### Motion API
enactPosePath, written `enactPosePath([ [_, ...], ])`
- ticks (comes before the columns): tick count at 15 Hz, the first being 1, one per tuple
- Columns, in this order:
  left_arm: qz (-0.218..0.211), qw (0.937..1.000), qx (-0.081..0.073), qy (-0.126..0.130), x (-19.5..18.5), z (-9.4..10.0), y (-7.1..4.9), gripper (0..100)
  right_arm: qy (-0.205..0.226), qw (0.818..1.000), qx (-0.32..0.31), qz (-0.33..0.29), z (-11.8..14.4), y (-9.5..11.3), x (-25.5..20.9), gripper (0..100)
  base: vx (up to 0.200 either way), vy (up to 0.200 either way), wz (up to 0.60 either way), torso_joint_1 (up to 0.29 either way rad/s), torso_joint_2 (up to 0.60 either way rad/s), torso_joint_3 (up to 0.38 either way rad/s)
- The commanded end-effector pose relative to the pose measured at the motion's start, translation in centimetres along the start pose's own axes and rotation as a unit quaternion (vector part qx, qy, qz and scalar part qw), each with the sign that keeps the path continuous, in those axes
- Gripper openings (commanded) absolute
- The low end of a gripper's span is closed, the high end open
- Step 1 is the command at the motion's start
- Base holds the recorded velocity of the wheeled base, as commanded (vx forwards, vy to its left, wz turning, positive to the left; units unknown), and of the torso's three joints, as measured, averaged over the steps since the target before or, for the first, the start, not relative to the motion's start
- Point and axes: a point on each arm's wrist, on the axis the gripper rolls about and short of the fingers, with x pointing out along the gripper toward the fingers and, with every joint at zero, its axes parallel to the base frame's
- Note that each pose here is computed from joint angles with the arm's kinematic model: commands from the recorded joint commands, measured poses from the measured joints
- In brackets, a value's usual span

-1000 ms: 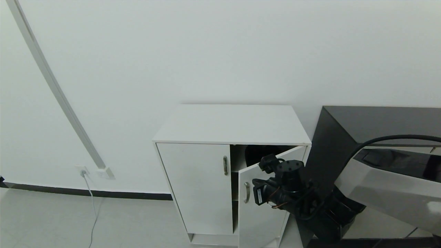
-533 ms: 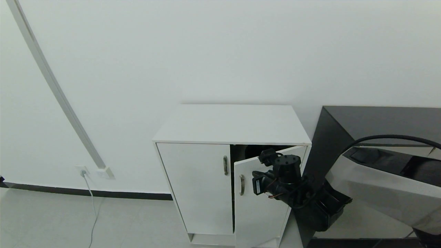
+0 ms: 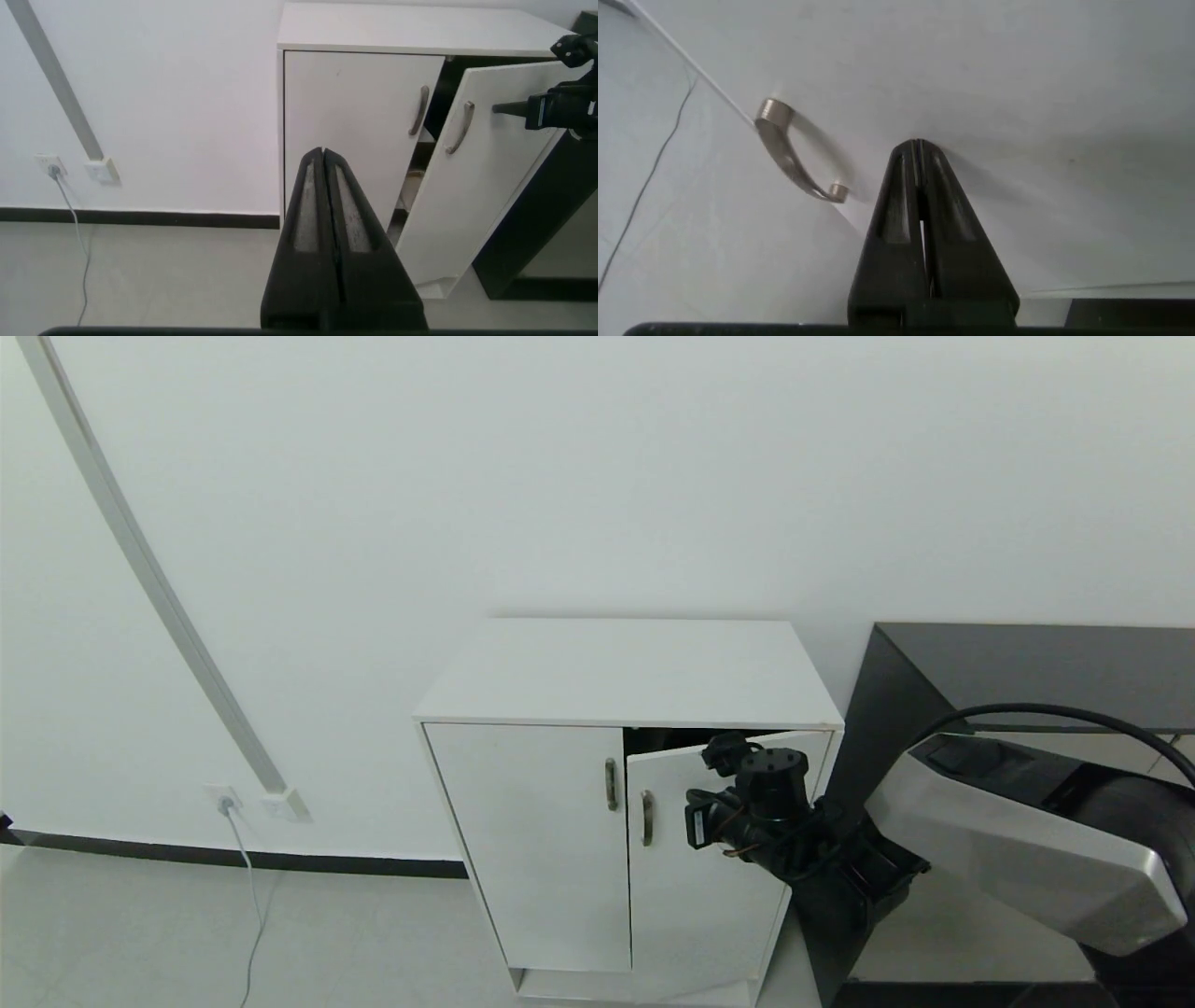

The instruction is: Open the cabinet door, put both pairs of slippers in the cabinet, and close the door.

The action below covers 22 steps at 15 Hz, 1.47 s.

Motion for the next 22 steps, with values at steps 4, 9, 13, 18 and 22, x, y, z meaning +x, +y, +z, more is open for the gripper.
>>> enactPosePath([
  [4, 0.000, 1.0000, 0.000, 0.001, 0.0, 0.0, 0.0, 0, -0.002, 1.000, 0.004, -0.014, 0.2, -1.2, 1.3, 0, 0.000, 0.000, 0.00, 0.000, 0.00, 0.000],
  [9, 0.000, 1.0000, 0.000, 0.001, 0.0, 0.0, 0.0, 0, -0.010, 1.000, 0.007, -0.021, 0.6, -1.9, 2.0, 0, 0.000, 0.000, 0.00, 0.000, 0.00, 0.000],
  [13, 0.000, 1.0000, 0.000, 0.000, 0.0, 0.0, 0.0, 0, -0.013, 1.000, 0.007, -0.023, 1.0, -2.0, 2.2, 0, 0.000, 0.000, 0.00, 0.000, 0.00, 0.000],
  [18, 0.000, 1.0000, 0.000, 0.001, 0.0, 0.0, 0.0, 0, -0.015, 1.000, 0.008, -0.025, 1.2, -2.1, 2.6, 0, 0.000, 0.000, 0.00, 0.000, 0.00, 0.000],
  [22, 0.000, 1.0000, 0.001, 0.001, 0.0, 0.0, 0.0, 0, -0.019, 0.999, 0.009, -0.027, 1.4, -2.4, 2.7, 0, 0.000, 0.000, 0.00, 0.000, 0.00, 0.000],
])
